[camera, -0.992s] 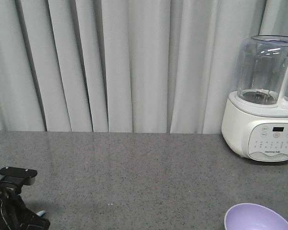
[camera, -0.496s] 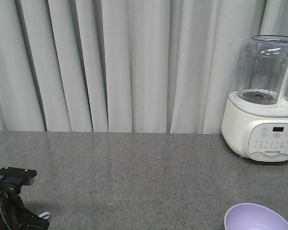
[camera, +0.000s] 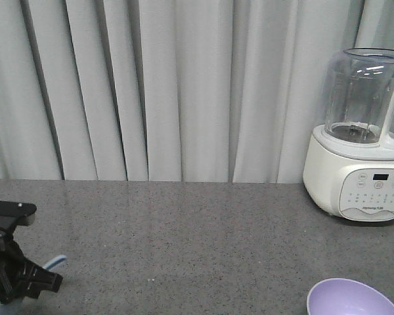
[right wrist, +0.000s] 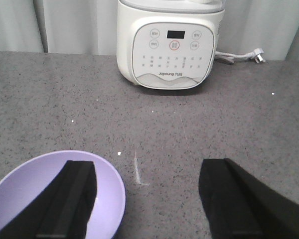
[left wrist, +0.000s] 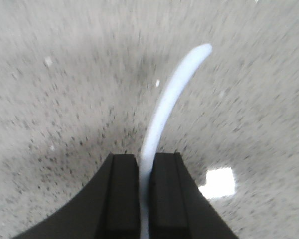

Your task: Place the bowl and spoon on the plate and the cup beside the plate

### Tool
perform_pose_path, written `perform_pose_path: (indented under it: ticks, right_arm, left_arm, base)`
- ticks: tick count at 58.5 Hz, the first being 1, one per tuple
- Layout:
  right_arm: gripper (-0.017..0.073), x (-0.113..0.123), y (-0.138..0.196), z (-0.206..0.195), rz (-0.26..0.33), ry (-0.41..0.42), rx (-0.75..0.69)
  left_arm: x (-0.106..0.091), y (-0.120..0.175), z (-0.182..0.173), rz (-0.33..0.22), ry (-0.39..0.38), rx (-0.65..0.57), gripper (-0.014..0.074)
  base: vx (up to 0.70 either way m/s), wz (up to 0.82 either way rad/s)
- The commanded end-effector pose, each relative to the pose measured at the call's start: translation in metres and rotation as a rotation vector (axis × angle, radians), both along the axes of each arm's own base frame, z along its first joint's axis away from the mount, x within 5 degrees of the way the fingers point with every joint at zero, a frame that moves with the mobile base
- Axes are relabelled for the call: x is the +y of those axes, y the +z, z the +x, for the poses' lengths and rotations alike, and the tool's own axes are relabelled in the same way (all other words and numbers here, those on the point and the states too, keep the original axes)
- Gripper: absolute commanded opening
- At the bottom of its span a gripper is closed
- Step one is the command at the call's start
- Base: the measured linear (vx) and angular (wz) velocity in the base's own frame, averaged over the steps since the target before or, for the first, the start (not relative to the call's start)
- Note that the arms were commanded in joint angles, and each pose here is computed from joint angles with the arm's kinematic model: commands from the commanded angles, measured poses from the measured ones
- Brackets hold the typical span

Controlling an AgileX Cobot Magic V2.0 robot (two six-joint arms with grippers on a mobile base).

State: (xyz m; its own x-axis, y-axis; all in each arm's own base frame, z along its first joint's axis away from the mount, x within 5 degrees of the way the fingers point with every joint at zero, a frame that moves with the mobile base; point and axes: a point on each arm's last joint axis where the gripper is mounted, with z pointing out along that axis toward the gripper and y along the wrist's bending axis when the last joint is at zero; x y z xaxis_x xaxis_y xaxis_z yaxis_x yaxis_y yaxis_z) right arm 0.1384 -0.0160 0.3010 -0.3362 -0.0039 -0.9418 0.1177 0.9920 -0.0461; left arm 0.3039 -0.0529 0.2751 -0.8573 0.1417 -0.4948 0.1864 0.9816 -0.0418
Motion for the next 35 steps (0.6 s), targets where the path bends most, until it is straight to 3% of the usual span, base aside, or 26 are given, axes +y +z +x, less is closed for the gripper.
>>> perform_pose_path:
  ticks: [1, 9, 18, 25, 35]
  right_arm:
    - [0.0480, 0.001, 0.014, 0.002, 0.020, 0.002, -0.051]
    - [0.0480, 0.001, 0.018, 0.005, 0.111, -0.026, 0.152]
    - [0.0480, -0.002, 0.040, 0.032, 0.094, -0.028, 0.301]
    - [0.0480, -0.002, 0.057, 0.067, 0.090, 0.017, 0.406]
    - [0.0480, 0.000, 0.051, 0.118, 0.111, 0.088, 0.637]
  left_arm:
    - [-0.001, 0.042, -0.005, -0.067, 0.024, -0.220, -0.0002]
    - [0.002, 0.076, -0.018, -0.127, 0.066, -0.406, 0.0000]
    - [0.005, 0.105, -0.036, -0.159, 0.073, -0.545, 0.0000]
    - [0.008, 0.117, -0.048, -0.156, 0.068, -0.592, 0.0000]
    - [0.010, 0.127, -0.059, -0.155, 0.061, -0.633, 0.0000]
  base:
    - [0.00, 0.00]
    - [0.00, 0.00]
    - [0.00, 0.00]
    - [0.00, 0.00]
    - [0.00, 0.00]
